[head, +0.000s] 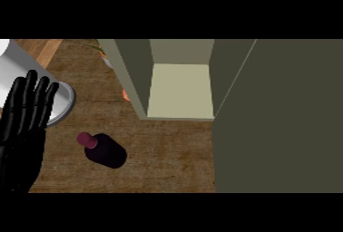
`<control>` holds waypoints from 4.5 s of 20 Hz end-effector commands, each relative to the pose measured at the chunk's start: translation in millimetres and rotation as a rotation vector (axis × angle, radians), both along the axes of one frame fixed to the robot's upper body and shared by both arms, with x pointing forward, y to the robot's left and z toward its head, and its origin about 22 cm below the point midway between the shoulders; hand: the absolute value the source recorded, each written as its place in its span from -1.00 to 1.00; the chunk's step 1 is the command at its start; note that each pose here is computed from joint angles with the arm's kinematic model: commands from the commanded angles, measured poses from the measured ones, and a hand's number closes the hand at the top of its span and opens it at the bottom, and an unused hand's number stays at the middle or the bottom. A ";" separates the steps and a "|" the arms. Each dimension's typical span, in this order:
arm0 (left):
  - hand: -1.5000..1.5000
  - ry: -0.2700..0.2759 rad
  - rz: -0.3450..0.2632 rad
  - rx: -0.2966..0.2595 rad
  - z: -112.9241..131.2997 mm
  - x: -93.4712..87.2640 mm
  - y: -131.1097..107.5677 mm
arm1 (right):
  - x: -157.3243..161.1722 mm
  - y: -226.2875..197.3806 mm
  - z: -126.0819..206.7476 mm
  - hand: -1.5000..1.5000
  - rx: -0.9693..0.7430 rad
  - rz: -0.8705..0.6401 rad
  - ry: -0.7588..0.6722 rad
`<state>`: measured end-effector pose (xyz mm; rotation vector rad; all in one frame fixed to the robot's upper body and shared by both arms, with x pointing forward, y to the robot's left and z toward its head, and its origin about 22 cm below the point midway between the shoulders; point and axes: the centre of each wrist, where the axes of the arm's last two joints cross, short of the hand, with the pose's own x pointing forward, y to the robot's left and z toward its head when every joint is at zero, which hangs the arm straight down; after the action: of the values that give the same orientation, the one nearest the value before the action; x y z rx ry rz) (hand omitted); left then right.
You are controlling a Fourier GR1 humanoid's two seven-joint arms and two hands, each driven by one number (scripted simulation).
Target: Pick up the wine, place it into the cabinet and close the cabinet
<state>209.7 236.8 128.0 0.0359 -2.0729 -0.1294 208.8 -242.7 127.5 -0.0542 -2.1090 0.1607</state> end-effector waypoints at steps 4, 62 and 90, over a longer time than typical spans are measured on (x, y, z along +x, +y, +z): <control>-1.00 -0.013 -0.342 0.003 0.0 -34.5 -3.3 | -21.1 6.3 -6.2 -1.00 0.035 0.040 0.011; -1.00 0.368 -0.405 -0.259 8.1 -50.2 74.0 | -83.7 16.8 84.1 -1.00 0.036 0.265 0.170; -1.00 0.460 -0.356 -0.201 -108.0 7.4 93.5 | -86.2 17.3 81.1 -1.00 0.038 0.272 0.152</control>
<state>209.7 326.5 22.2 -0.4449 -1.6228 -0.1148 159.0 -221.1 196.4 0.1950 -1.8893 0.2892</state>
